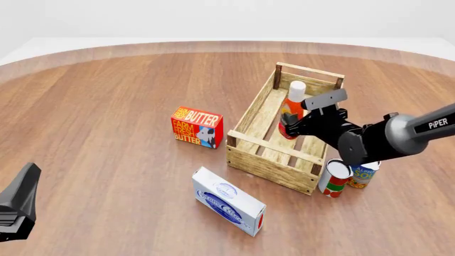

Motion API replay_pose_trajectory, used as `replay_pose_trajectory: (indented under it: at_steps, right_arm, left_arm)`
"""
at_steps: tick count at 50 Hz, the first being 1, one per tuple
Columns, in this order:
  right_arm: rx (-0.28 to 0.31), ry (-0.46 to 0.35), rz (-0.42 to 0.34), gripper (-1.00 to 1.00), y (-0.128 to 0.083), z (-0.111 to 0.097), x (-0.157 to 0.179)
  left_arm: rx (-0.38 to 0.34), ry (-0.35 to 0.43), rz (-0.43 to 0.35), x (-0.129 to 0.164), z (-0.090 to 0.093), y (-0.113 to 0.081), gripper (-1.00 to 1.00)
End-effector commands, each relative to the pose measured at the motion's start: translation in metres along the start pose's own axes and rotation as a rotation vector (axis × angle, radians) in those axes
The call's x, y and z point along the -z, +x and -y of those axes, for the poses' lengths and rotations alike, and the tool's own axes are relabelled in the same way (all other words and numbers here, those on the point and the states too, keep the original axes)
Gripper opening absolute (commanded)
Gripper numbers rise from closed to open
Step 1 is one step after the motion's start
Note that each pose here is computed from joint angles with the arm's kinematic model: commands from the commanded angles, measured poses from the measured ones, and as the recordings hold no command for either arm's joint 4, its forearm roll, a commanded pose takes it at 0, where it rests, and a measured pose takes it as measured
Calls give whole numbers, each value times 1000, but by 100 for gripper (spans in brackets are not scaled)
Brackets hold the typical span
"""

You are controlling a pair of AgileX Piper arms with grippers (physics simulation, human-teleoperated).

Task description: Pick up the ketchup, and put it in the wooden tray.

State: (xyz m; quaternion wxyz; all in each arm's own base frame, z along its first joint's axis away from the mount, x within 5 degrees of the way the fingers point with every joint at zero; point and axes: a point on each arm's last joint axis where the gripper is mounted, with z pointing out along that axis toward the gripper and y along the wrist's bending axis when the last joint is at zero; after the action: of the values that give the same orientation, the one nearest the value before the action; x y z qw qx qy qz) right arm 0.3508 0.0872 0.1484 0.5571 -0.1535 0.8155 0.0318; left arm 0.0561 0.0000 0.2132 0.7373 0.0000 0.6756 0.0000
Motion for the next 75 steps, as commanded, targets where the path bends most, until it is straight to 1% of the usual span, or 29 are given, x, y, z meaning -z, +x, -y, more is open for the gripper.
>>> replay_pose_trajectory:
  at_steps: [1,7,22,37,48,52,59,62,65,67,75]
  right_arm:
    - [4,6,29,100,-7,2,9]
    - [6,4,44,100,-13,1,15]
    - [12,-10,98,100,-38,-3,35]
    - [22,-8,131,100,-51,-2,52]
    - [39,-14,161,100,-61,-4,75]
    - [49,-10,173,100,-67,-2,92]
    - [59,-5,168,100,-67,0,114]
    - [65,-12,159,100,-64,-2,122]
    - [57,-17,143,100,-59,-3,126]
    - [71,-7,139,100,-55,-1,135]
    - [80,14,141,100,-45,4,182]
  left_arm:
    - [0,0,0,0,0,0,100]
    - [0,0,0,0,0,0,100]
    - [0,0,0,0,0,0,100]
    - [0,0,0,0,0,0,100]
    - [0,0,0,0,0,0,100]
    - [0,0,0,0,0,0,100]
    - [0,0,0,0,0,0,100]
    - [0,0,0,0,0,0,100]
    - [0,0,0,0,0,0,100]
    - [0,0,0,0,0,0,100]
    - [0,0,0,0,0,0,100]
